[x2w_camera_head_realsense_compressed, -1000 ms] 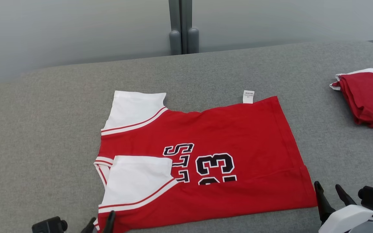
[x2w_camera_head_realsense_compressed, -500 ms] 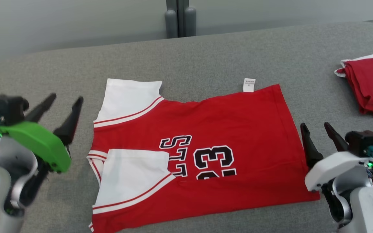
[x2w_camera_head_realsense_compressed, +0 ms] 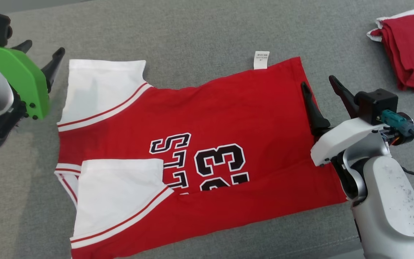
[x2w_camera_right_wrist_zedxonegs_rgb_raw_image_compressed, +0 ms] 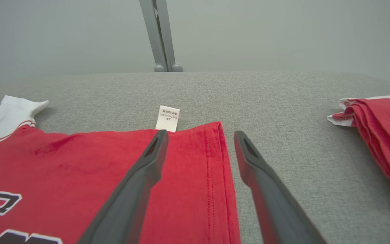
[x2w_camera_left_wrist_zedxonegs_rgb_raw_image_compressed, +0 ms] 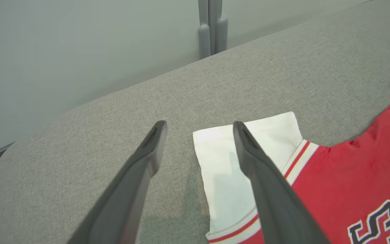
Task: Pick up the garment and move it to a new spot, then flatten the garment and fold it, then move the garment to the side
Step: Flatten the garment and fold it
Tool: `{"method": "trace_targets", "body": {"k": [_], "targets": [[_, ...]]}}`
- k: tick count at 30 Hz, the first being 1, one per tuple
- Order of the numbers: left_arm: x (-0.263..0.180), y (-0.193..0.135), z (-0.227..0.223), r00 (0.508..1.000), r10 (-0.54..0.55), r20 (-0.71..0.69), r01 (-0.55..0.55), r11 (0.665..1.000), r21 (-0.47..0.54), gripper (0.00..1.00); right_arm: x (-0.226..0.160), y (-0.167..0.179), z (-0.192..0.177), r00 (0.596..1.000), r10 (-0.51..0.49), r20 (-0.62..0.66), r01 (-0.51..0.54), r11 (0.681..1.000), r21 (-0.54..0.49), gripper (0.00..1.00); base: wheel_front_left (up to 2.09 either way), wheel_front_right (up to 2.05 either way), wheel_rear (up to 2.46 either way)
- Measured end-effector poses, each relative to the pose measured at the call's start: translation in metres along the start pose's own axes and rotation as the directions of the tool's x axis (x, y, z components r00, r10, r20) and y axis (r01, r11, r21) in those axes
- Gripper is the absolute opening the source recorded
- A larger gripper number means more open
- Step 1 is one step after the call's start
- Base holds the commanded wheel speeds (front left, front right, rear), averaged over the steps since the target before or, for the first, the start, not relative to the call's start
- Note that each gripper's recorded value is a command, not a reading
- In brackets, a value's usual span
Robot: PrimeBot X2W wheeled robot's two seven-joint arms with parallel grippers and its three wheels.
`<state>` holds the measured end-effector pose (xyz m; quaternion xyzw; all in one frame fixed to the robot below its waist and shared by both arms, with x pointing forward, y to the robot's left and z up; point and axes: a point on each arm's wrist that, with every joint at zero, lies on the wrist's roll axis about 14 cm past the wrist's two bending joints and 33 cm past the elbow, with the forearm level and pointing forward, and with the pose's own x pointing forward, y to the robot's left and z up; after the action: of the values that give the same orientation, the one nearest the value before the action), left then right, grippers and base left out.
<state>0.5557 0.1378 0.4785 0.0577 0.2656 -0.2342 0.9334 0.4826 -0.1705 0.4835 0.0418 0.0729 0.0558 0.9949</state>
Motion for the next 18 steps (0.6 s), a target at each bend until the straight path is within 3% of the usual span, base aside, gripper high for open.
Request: {"method": "trace_targets", "body": {"k": [10, 18], "targets": [[0.07, 0.0, -0.062, 0.978, -0.057, -0.202, 0.045, 0.997, -0.065, 1.0, 0.012, -0.024, -0.027, 0.997, -0.047, -0.055, 0.045, 0.999, -0.029, 1.0, 0.0, 0.0, 0.0], [0.095, 0.0, -0.081, 0.963, -0.07, -0.261, 0.05, 0.995, -0.084, 1.0, 0.01, -0.041, -0.041, 0.992, -0.087, -0.086, 0.084, 0.996, -0.04, 1.0, 0.0, 0.0, 0.0]]}}
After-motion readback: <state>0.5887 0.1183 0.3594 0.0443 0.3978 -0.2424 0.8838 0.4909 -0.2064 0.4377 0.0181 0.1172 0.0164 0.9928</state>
